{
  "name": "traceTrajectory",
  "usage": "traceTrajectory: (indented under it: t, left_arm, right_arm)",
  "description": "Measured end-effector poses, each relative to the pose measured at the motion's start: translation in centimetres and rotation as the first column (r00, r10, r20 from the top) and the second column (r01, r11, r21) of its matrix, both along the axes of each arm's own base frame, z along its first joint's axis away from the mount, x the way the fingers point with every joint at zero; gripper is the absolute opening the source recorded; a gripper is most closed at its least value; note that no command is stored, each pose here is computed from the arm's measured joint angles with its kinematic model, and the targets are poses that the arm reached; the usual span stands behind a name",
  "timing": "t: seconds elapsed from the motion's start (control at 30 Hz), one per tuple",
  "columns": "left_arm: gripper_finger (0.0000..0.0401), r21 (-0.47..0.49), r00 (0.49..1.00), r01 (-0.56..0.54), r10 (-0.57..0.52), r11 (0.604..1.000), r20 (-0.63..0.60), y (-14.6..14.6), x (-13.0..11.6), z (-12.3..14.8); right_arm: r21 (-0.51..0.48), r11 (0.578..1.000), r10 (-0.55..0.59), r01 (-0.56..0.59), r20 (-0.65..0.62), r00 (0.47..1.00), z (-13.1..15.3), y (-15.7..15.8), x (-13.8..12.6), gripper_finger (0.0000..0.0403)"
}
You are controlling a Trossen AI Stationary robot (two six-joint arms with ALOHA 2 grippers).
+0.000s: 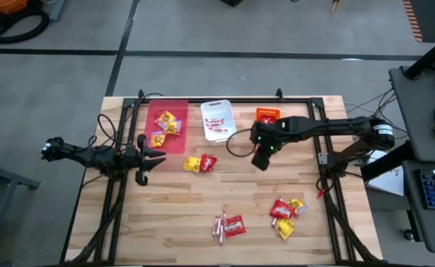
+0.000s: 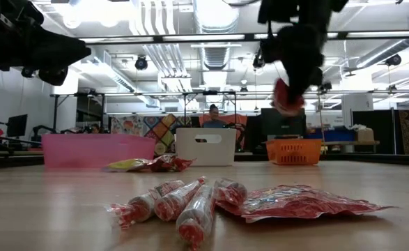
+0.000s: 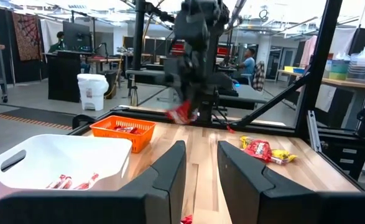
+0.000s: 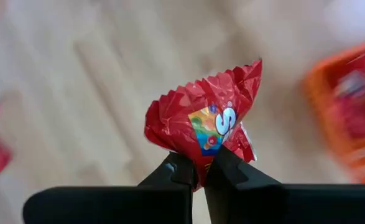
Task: Sort candy
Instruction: Put the red candy into the orange bin
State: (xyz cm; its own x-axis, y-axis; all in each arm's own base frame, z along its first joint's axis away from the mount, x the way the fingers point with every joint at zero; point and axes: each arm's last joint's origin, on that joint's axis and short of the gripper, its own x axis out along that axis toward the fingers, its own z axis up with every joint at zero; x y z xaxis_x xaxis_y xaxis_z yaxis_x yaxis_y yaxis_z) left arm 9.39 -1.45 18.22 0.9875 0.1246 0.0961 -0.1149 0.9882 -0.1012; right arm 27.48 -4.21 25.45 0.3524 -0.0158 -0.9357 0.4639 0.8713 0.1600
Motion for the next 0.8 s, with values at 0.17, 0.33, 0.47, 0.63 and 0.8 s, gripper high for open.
traceTrajectory:
  t: [0.17, 0.33, 0.47, 0.63, 0.8]
  left_arm:
    - [0.0077, 0.000, 1.000, 0.000, 0.000, 1.000, -0.001, 0.0, 0.0, 0.0]
    - [0.0077, 0.000, 1.000, 0.000, 0.000, 1.000, -0.001, 0.0, 0.0, 0.0]
    - [0.0077, 0.000, 1.000, 0.000, 0.000, 1.000, -0.001, 0.0, 0.0, 0.0]
    - [0.0077, -0.004, 1.000, 0.000, 0.000, 1.000, -0.001, 0.0, 0.0, 0.0]
    - [0.0077, -0.004, 1.000, 0.001, -0.001, 1.000, -0.001, 0.0, 0.0, 0.0]
  right_arm:
    - [-0.127, 0.992, -0.024, 0.028, 0.032, 0.999, 1.8, -1.9, 0.3, 0.0013]
    - [-0.164, 0.983, -0.079, 0.078, -0.004, 0.997, 1.5, -5.1, -0.2, 0.0013]
    - [-0.170, 0.977, -0.141, 0.131, -0.050, 0.989, 0.8, -8.0, -1.0, 0.0013]
    - [-0.179, 0.963, -0.225, 0.203, -0.112, 0.968, -0.7, -11.6, -2.1, 0.0013]
    - [-0.176, 0.955, -0.269, 0.238, -0.176, 0.947, -2.8, -14.3, -2.5, 0.0013]
